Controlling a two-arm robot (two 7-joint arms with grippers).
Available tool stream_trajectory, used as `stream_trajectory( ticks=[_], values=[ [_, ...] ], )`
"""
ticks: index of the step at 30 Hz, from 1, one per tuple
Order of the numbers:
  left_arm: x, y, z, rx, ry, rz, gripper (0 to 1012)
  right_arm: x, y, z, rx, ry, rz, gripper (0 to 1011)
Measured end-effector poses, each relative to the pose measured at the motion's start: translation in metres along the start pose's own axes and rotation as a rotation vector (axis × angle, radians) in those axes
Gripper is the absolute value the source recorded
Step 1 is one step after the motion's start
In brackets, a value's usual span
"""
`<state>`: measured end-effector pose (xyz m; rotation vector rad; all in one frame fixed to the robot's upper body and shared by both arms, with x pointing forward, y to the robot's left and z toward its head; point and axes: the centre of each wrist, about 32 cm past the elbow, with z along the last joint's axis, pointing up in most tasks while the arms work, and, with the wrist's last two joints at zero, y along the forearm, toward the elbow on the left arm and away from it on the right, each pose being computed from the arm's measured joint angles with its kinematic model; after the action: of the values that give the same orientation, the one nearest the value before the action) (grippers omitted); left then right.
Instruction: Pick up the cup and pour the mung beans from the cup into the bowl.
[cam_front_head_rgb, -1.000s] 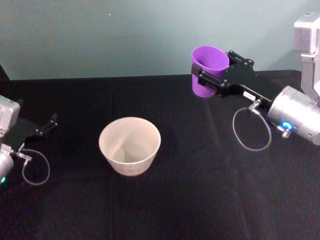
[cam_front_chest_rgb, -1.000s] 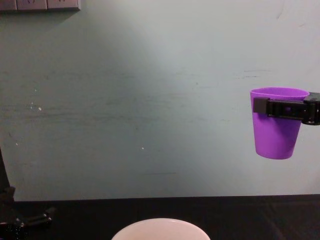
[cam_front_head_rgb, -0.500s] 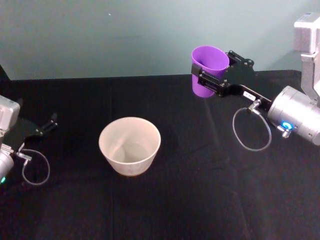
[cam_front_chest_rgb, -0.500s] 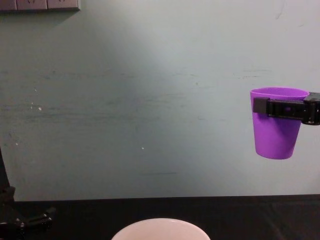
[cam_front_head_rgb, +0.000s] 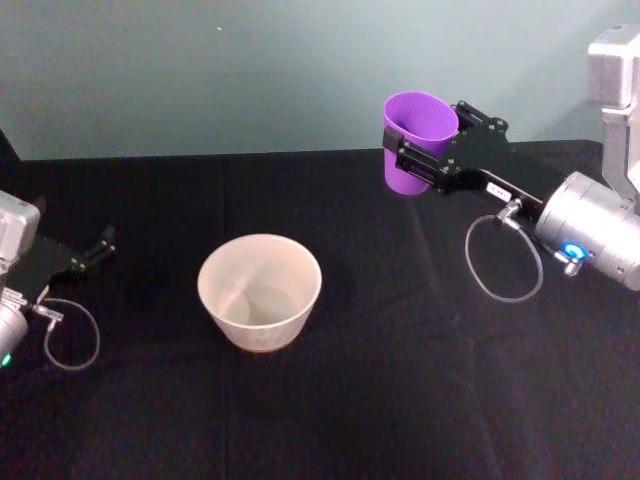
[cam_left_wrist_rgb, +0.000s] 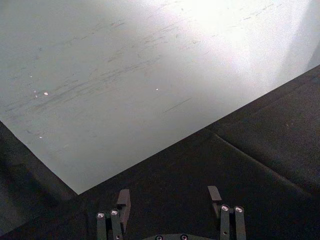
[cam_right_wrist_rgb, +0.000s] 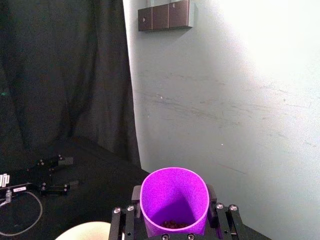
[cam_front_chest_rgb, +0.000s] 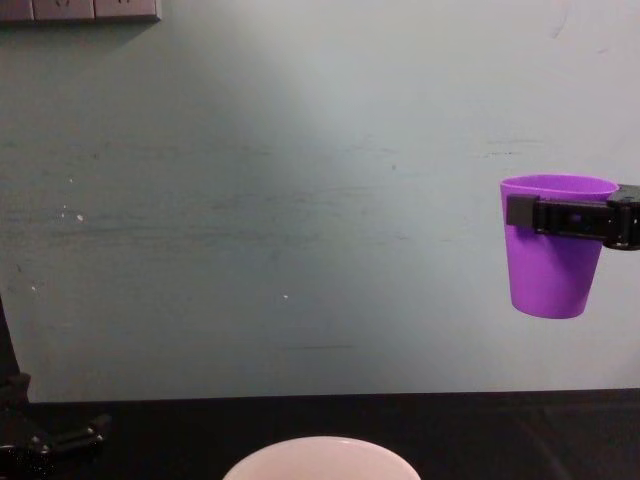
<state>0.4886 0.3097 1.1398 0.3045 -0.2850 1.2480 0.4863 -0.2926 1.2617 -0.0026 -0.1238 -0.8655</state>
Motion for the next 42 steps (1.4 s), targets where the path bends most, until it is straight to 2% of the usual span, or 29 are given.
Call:
stream_trajectory(
  ticks=[42],
  values=[
    [0.0,0.0,0.0,0.0,0.0,0.0,1000,0.0,0.0,0.0,0.0,0.0,0.0,731]
  ],
)
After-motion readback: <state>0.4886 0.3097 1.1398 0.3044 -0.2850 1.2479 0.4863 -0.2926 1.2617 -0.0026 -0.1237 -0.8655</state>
